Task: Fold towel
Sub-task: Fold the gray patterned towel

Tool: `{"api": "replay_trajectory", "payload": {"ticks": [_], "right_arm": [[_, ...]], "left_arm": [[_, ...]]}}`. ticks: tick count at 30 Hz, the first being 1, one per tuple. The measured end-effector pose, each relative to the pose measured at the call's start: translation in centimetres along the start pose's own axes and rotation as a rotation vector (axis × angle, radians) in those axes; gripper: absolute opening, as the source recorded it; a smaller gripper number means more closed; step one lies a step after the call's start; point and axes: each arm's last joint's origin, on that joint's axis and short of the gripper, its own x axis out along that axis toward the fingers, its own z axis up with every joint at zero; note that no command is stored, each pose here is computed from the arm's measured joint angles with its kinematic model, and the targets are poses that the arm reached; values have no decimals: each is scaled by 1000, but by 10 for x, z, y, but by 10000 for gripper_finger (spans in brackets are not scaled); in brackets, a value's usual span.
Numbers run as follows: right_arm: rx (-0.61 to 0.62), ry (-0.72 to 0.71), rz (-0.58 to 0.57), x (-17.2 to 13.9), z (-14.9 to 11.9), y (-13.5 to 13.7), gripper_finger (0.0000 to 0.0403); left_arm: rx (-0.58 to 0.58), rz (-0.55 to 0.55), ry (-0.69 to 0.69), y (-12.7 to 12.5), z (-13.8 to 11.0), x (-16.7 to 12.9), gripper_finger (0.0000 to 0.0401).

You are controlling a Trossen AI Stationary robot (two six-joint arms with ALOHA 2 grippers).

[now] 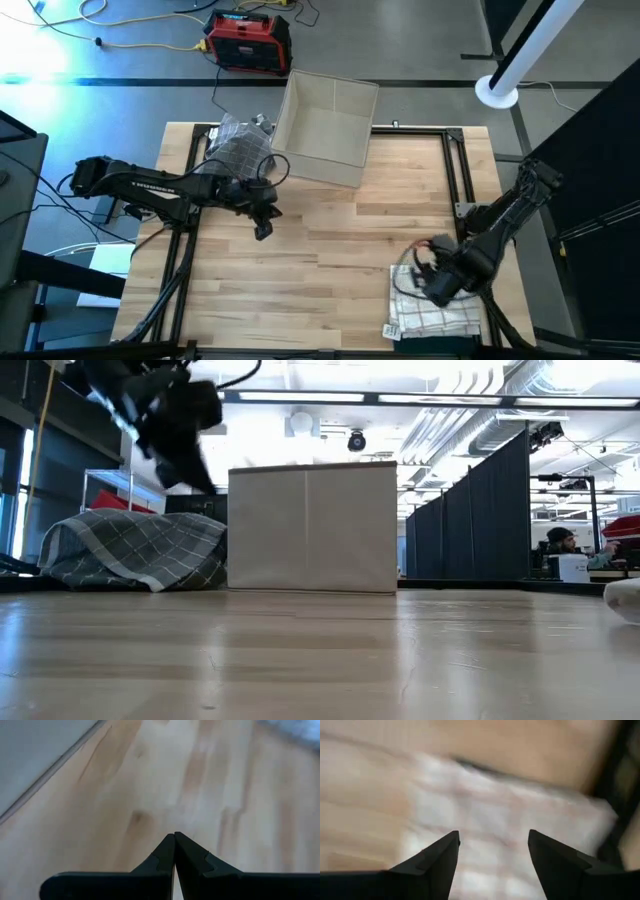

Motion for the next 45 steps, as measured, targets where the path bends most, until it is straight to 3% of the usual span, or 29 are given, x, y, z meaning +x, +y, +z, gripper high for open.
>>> {"api": "replay_trajectory", "payload": {"ticks": [6,9,13,22,28,33,35,37,40,45], "right_arm": [[-225,-129,283,-6,56,38,184],[-398,-205,378,-15,83,46,123],[-590,-292,407,-28,115,39,21],[-823,-408,453,-55,156,7,5],[-837,-465,431,-63,171,-7,2],[-826,-463,418,-60,180,-8,2],[-810,-458,416,-60,182,-9,2],[-783,-457,419,-60,184,-9,2],[-770,-454,414,-59,186,-10,2],[-791,-492,365,-59,192,-13,2]], "left_arm": [[-15,-166,-148,-9,24,-6,0],[-43,-173,-199,-11,39,-13,0],[-59,-163,-285,-12,64,-28,0],[-164,205,-232,15,107,-81,0],[-193,339,-111,28,112,-113,0],[-215,672,-19,55,106,-134,0],[-238,741,37,71,103,-138,3],[-316,762,93,90,100,-139,13],[-400,706,246,122,93,-133,41],[-309,598,457,168,87,-113,110]]}}
